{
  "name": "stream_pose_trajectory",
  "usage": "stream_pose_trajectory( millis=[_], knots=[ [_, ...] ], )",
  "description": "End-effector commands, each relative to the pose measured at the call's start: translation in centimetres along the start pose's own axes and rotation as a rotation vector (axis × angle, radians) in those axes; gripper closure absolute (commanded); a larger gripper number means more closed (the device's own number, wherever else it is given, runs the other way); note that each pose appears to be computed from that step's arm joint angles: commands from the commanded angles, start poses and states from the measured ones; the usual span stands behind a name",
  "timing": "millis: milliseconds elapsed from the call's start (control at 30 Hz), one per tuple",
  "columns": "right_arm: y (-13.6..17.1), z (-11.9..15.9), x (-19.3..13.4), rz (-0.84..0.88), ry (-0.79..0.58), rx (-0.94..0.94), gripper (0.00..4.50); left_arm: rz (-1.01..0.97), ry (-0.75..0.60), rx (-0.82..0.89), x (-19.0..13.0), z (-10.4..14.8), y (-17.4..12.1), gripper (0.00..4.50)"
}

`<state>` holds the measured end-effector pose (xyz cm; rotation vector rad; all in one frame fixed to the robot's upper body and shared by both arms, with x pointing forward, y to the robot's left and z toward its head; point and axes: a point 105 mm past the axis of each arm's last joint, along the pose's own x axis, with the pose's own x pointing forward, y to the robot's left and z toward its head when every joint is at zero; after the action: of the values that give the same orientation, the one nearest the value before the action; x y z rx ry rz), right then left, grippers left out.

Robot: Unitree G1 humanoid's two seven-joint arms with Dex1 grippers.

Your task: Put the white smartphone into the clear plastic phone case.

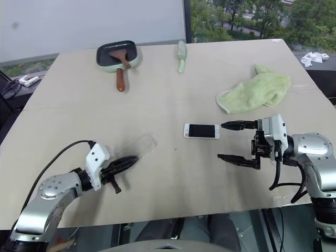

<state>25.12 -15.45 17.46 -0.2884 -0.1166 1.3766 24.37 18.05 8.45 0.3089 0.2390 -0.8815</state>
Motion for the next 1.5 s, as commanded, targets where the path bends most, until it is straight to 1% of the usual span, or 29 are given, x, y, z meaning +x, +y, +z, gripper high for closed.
stream_pose_trajectory(
  millis=[33,133,267,467,600,633,767,800,833,900,933,1000,1067,1133,1200,1267,1333,1400,1500],
  knots=[
    [0.1,0.8,-0.1,0.006,-0.009,-0.04,0.0,-0.168,-0.018,0.119,0.8,1.1,-1.6,4.45],
    [0.4,-0.2,-0.6,0.011,0.039,-0.036,0.0,-0.322,-0.041,0.191,2.3,1.8,-2.8,4.45],
    [0.6,-0.5,-0.9,0.003,0.058,-0.041,0.0,-0.509,-0.014,0.211,3.1,1.7,-4.1,4.45],
    [0.7,-0.7,-1.2,-0.01,0.069,-0.045,0.0,-0.514,-0.008,0.249,4.6,1.3,-3.2,4.45],
    [0.8,-0.9,-1.4,-0.008,0.08,-0.048,0.0,-0.509,-0.012,0.265,5.0,1.1,-3.1,4.45],
    [0.9,-0.9,-1.5,-0.006,0.083,-0.049,0.0,-0.501,-0.018,0.27,5.1,1.1,-3.0,3.91],
    [1.0,-1.2,-1.8,0.01,0.1,-0.055,0.0,-0.481,-0.048,0.278,5.1,1.6,-2.9,2.87],
    [1.0,-1.3,-1.8,0.013,0.103,-0.056,0.0,-0.476,-0.054,0.279,5.1,1.8,-2.9,2.29],
    [0.9,-1.4,-1.8,0.016,0.104,-0.057,0.0,-0.471,-0.064,0.281,5.0,2.1,-2.8,2.18],
    [0.8,-1.4,-1.7,0.019,0.102,-0.059,0.0,-0.461,-0.081,0.288,4.7,2.8,-2.6,1.3],
    [0.5,-1.6,-1.7,0.006,0.114,-0.06,0.0,-0.453,-0.092,0.285,4.3,3.4,-2.4,0.96],
    [-0.8,-2.6,-1.6,-0.081,0.175,-0.058,0.0,-0.431,-0.119,0.257,3.5,4.5,-2.1,0.04],
    [-1.4,-3.4,-1.3,-0.109,0.228,-0.017,0.0,-0.411,-0.15,0.213,2.7,5.6,-1.9,0.04],
    [-1.7,-3.5,-0.4,-0.106,0.218,0.025,0.0,-0.4,-0.186,0.142,1.5,6.6,-1.9,0.04],
    [-2.7,-3.8,0.7,-0.146,0.204,0.068,0.0,-0.382,-0.184,0.101,0.4,6.8,-1.6,0.04],
    [-3.5,-5.1,1.9,-0.144,0.238,0.095,0.0,-0.329,-0.183,0.067,-1.0,6.8,-1.0,0.04],
    [-4.1,-5.8,2.5,-0.145,0.258,0.081,0.0,-0.294,-0.19,0.048,-1.7,7.0,-0.6,0.04],
    [-6.0,-6.9,3.4,-0.173,0.313,0.008,0.0,-0.222,-0.209,0.008,-2.7,7.5,0.0,0.04],
    [-7.6,-7.9,4.4,-0.171,0.347,-0.045,0.0,-0.13,-0.214,0.022,-3.5,7.6,0.6,0.04]
  ],
)
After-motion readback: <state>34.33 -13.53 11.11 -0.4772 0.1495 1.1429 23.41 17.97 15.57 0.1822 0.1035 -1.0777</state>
